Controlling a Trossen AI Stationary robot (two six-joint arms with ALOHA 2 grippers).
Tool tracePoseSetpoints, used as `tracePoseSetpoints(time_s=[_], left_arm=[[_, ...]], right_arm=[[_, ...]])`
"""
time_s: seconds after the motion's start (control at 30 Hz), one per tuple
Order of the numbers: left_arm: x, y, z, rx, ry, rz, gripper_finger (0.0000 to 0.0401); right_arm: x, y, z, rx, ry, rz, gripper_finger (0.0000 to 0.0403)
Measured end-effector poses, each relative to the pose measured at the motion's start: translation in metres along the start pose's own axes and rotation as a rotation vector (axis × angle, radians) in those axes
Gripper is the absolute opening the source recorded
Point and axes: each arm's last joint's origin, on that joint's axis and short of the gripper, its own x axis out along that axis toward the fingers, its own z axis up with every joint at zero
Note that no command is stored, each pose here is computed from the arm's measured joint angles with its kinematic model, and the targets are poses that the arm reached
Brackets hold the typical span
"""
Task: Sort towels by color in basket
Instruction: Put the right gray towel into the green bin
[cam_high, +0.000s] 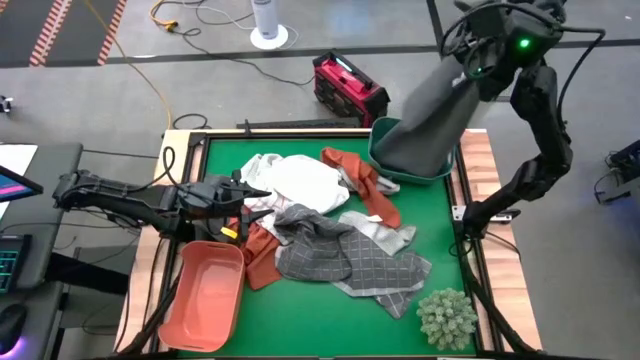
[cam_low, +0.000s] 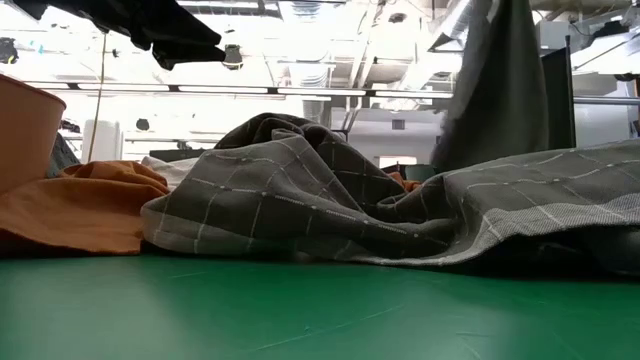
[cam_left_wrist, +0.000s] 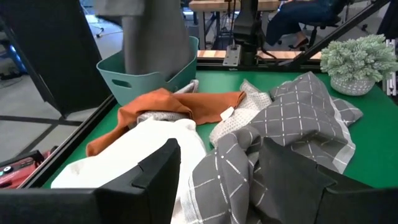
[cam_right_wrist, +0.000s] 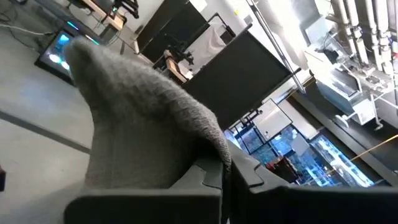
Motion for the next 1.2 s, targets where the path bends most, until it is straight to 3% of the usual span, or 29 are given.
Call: tracePoseSetpoints(time_s=[0.1,0.23,0.37,0.53,0.73,0.8,0.9,1.07,1.2], left_arm=[[0.000,0.000,0.000,0.000,0.000,0.000,0.0210],[0.000,0.000,0.000,0.002,0.000,0.001,0.0210],[0.000,0.000,0.000,0.004,0.002,0.000,0.0210],[0.000,0.000,-0.001,0.006,0.009,0.000,0.0210],[0.000,0.000,-0.001,0.007,0.011,0.001,0.0210],[0.000,0.000,-0.001,0.007,0.011,0.001,0.0210],[0.000,0.000,-0.002,0.007,0.016,0.001,0.0210],[0.000,0.000,-0.004,0.002,0.040,0.001,0.0210],[0.000,0.000,-0.003,-0.002,0.032,0.001,0.0210]], right_arm=[[0.002,0.012,0.001,-0.013,-0.012,0.027,0.0021],[-0.004,0.031,0.001,0.040,-0.089,0.160,0.0021],[-0.011,0.050,0.002,0.168,-0.155,0.376,0.0021],[-0.013,0.054,0.005,0.364,-0.237,0.691,0.0021],[-0.013,0.046,0.009,0.528,-0.320,0.907,0.0022],[-0.013,0.035,0.009,0.619,-0.344,0.919,0.0023],[-0.013,0.021,0.002,0.643,-0.339,0.884,0.0021],[-0.010,0.027,-0.022,0.441,-0.135,0.731,0.0019],[-0.008,0.039,-0.043,0.290,0.047,0.699,0.0018]])
